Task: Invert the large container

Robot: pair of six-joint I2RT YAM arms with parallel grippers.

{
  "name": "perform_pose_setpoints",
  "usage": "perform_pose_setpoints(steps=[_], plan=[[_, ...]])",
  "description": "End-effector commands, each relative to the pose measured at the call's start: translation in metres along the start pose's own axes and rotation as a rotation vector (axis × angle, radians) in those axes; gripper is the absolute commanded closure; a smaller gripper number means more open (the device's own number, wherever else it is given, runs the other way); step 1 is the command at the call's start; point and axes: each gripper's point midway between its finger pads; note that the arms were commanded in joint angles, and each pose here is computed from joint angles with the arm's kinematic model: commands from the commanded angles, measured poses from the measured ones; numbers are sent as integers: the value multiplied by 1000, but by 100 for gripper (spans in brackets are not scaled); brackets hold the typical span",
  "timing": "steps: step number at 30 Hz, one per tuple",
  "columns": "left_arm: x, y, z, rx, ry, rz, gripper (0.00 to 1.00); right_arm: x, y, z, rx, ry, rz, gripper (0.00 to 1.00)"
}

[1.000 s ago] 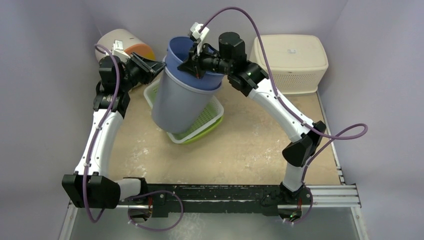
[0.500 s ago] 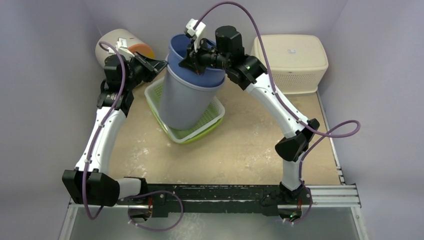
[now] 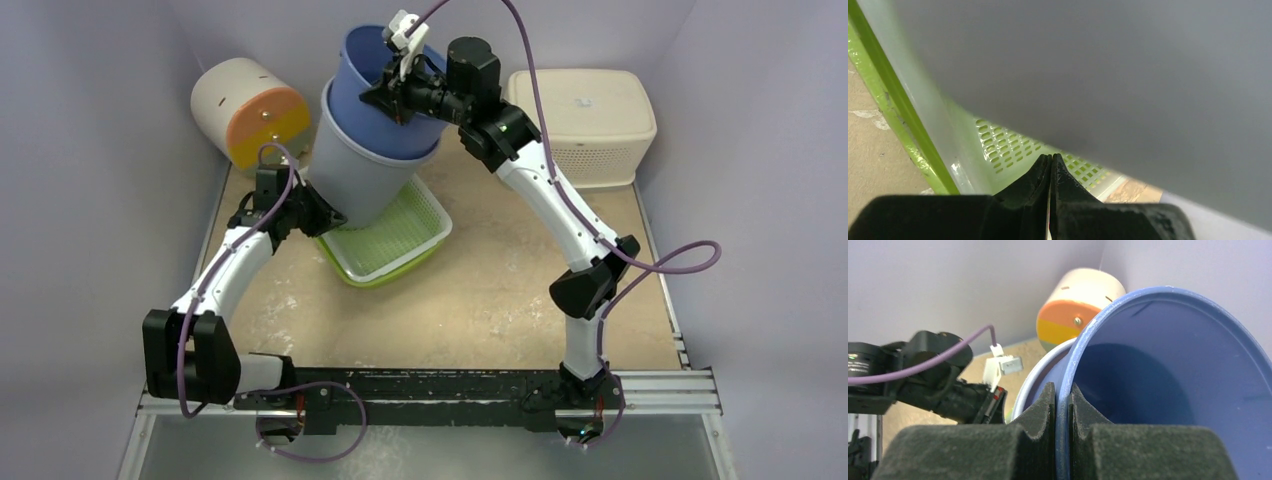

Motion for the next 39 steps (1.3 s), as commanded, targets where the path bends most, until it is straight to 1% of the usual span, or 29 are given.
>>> perform_pose_setpoints(steps=[1, 5, 8, 9, 10, 11, 14, 16, 19, 23, 30, 36, 39], plan=[[-13, -25, 31, 59, -106, -65, 100, -53, 67, 135, -152, -384, 177, 100], [-23, -36, 46, 82, -126, -65, 100, -41, 62, 106, -147, -293, 174, 100], [-34, -45, 56, 93, -141, -68, 100, -36, 55, 85, -158, -219, 135, 100], [-38, -47, 59, 94, -152, -66, 98, -38, 53, 85, -161, -214, 118, 100], [-41, -48, 62, 97, -161, -63, 89, -41, 51, 87, -167, -221, 100, 100], [-44, -49, 64, 100, -168, -57, 82, -46, 50, 94, -181, -240, 81, 100], [-47, -51, 66, 103, -174, -56, 70, -62, 50, 120, -223, -297, 42, 100], [-50, -53, 67, 104, -178, -59, 52, -74, 52, 139, -257, -338, 18, 100], [-55, -52, 69, 120, -187, -43, 46, -94, 54, 164, -281, -403, -13, 100], [-59, -47, 68, 125, -192, -20, 43, -117, 63, 185, -274, -478, -10, 100], [-65, -44, 69, 138, -203, -7, 43, -146, 71, 211, -253, -567, 2, 100], [-75, -38, 70, 178, -214, 41, 45, -167, 47, 221, -231, -640, -133, 100], [-77, -33, 67, 177, -212, 51, 45, -183, 34, 226, -227, -698, -226, 100]])
Point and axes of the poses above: each gripper's point midway between its finger pads, its own x axis out along the fingers, its own y axis along the line the jaws close on, z = x × y, and after that the axes turned 13 degrees about x, right-handed
